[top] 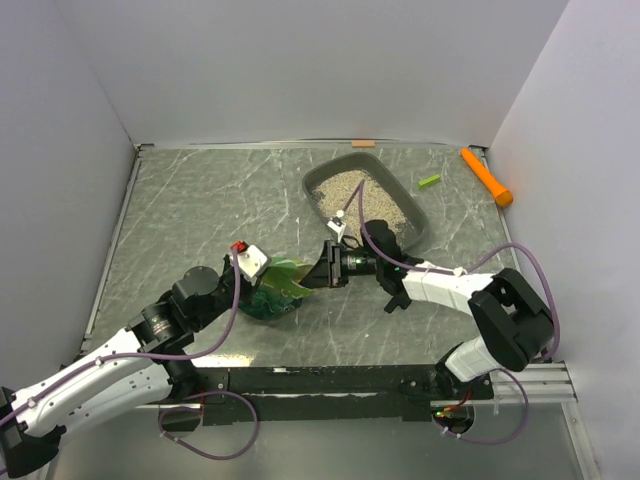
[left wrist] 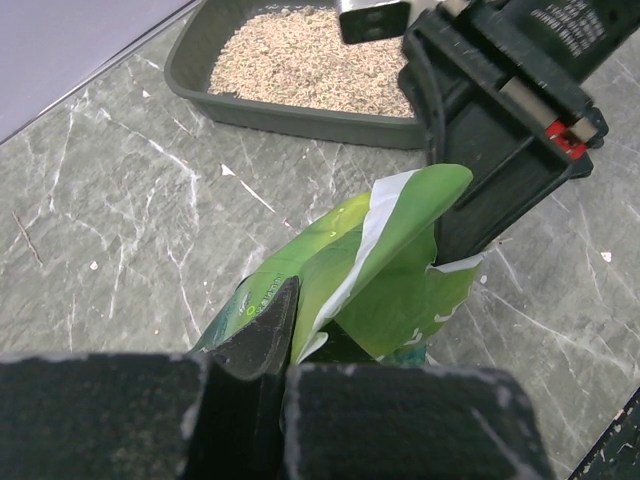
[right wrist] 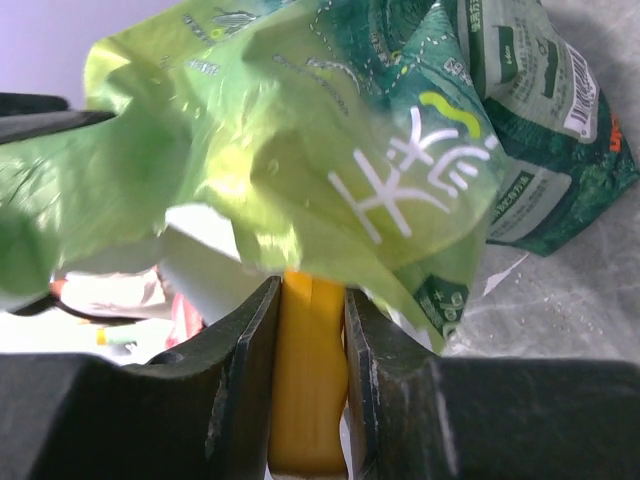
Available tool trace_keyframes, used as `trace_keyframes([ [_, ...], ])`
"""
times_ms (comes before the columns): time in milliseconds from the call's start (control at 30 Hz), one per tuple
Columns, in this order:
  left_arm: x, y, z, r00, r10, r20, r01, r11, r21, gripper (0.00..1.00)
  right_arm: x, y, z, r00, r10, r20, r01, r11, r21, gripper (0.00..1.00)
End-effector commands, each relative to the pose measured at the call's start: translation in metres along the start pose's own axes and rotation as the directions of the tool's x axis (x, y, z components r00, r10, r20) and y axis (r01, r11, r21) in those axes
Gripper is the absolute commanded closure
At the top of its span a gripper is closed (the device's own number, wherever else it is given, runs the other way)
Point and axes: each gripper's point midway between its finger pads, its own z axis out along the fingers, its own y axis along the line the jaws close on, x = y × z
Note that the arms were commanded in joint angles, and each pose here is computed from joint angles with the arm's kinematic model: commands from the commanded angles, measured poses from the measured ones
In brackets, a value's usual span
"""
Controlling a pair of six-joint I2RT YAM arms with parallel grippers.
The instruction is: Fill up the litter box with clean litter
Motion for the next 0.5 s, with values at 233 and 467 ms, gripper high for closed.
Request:
trace_keyframes([
  [233, -0.008, 0.005, 0.004, 1.000, -0.019, 0.008, 0.020, 0.999, -0.032, 0.99, 0.013, 0.049, -0.042, 0.998, -0.033, 0.060, 0.047, 0.966, -0.253, 1.00],
  [467, -0.002, 0.006, 0.008, 1.000, -0.013, -0.016, 0.013, 0.999, -0.044, 0.99, 0.018, 0.051, -0.071, 0.992, -0.055, 0.118, 0.084, 0.964, -0.254, 1.00],
])
